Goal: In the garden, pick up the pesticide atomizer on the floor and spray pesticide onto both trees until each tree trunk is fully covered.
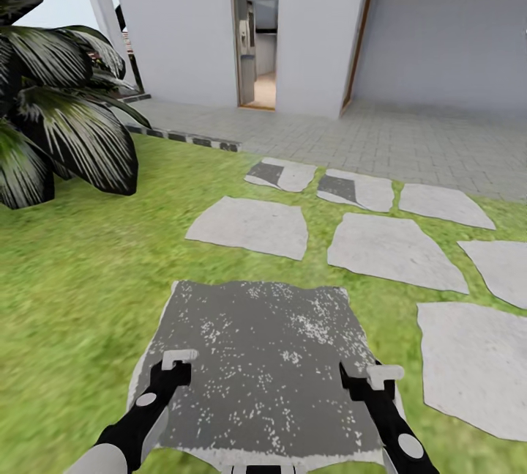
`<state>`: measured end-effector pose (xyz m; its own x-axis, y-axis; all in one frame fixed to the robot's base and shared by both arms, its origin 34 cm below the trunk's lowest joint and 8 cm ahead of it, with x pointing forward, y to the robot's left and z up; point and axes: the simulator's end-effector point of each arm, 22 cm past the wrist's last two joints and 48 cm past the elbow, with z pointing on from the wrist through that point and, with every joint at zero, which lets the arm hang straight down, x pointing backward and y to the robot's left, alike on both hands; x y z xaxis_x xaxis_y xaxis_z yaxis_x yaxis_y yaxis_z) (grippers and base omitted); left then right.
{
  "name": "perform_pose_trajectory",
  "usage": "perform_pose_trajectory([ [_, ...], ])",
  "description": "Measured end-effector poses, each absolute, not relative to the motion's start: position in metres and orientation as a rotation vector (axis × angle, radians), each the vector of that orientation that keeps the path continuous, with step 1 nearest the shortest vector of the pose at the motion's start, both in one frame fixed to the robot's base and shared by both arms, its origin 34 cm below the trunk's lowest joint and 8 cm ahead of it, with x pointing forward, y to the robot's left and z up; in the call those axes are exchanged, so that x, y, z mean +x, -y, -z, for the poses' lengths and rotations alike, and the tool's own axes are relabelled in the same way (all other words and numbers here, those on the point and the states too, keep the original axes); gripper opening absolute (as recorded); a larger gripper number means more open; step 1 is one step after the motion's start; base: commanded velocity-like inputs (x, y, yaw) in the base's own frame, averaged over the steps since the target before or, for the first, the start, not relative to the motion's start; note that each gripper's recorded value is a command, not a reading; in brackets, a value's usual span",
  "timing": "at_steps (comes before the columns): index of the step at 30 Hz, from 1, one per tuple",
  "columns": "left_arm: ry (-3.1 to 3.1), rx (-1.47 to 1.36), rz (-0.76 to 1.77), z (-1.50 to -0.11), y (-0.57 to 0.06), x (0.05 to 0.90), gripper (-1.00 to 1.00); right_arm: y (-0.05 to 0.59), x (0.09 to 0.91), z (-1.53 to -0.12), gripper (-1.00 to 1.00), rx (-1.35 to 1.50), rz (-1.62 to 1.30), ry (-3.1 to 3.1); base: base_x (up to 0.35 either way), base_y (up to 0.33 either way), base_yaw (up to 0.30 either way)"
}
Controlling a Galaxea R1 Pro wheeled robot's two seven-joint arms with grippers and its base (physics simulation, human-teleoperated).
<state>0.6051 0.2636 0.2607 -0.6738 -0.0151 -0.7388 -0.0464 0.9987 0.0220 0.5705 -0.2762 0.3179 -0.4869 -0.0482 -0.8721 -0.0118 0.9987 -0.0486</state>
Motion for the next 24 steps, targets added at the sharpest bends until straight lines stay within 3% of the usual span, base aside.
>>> perform_pose_trajectory([
  [24, -2.275, -0.043, -0.045, -0.333, -0.262, 0.628, -1.0, 0.277, 0.592, -0.389, 1.0, -0.041, 0.044, -2.043, 0.0, 0.0, 0.0],
])
